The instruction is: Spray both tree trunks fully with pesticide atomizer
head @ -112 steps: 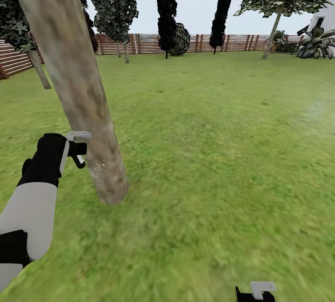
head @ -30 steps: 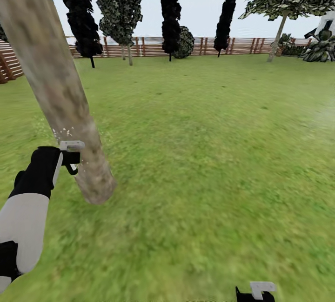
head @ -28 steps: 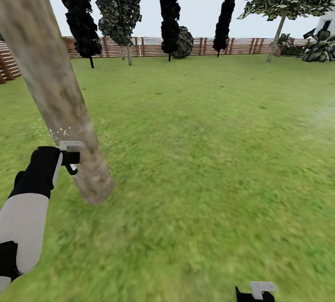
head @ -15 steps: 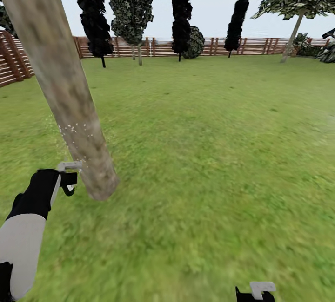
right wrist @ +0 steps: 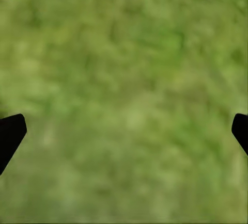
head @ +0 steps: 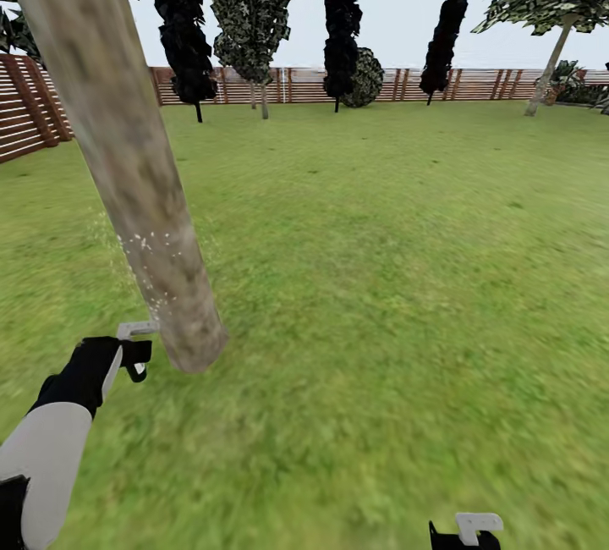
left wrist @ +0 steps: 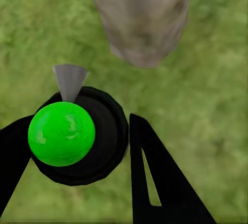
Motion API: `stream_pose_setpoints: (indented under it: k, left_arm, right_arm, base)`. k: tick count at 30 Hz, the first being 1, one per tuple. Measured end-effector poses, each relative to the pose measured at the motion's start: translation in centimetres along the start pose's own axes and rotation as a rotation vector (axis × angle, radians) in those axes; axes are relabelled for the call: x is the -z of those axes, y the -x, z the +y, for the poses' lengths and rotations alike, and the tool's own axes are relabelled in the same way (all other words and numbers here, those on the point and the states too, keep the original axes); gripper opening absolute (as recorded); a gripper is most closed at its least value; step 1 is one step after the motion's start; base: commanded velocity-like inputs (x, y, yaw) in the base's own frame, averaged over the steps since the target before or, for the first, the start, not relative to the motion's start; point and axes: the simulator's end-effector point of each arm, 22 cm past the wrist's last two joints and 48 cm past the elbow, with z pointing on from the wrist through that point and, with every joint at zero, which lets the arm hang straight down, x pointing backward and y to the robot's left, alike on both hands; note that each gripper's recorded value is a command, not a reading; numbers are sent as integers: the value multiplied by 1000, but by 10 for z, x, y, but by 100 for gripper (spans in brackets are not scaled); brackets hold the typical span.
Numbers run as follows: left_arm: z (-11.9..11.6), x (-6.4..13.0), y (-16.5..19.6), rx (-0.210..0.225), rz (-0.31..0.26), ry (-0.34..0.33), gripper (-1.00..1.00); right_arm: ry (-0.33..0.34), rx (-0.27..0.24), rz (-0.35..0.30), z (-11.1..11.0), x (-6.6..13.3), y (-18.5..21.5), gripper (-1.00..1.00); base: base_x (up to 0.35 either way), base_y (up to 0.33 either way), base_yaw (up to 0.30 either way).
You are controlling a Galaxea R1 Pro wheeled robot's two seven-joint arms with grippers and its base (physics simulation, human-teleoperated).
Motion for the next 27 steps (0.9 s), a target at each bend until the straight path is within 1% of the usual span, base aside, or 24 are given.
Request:
stream_pose_setpoints:
  k: [1, 3, 6, 8, 11, 13, 19, 27]
  left_arm:
    - [1, -3, -7, 1, -3, 2, -100]
    - [6, -6, -11, 16, -32, 7, -100]
    - [4, -7, -13, 22, -37, 1, -100]
    - [1, -7, -14, 24, -37, -4, -100]
    - [-13, -8, -15, 25, -37, -23, -100]
    - [-19, -8, -15, 21, -37, -28, -100]
    - [-22, -8, -15, 20, -37, -34, -100]
    - [-27, -8, -16, 20, -35, -40, -100]
  right_arm:
    - [0, 0, 0, 0, 0, 0, 100]
    - [0, 1, 0, 0, 0, 0, 100]
    - [1, 2, 0, 0, 0, 0, 100]
    - [1, 2, 0, 0, 0, 0, 100]
    - [1, 2, 0, 0, 0, 0, 100]
    - [1, 2, 0, 0, 0, 0, 100]
    - [0, 2, -1, 0, 0, 0, 100]
    - [0, 2, 0, 0, 0, 0, 100]
  base:
    - [270, 233, 0]
    - [109, 110, 2]
    - [-58, -154, 124]
    - [-24, -254, 259]
    - [24, -269, 274]
    - [141, -260, 188]
    - [149, -253, 16]
    - [9, -273, 0]
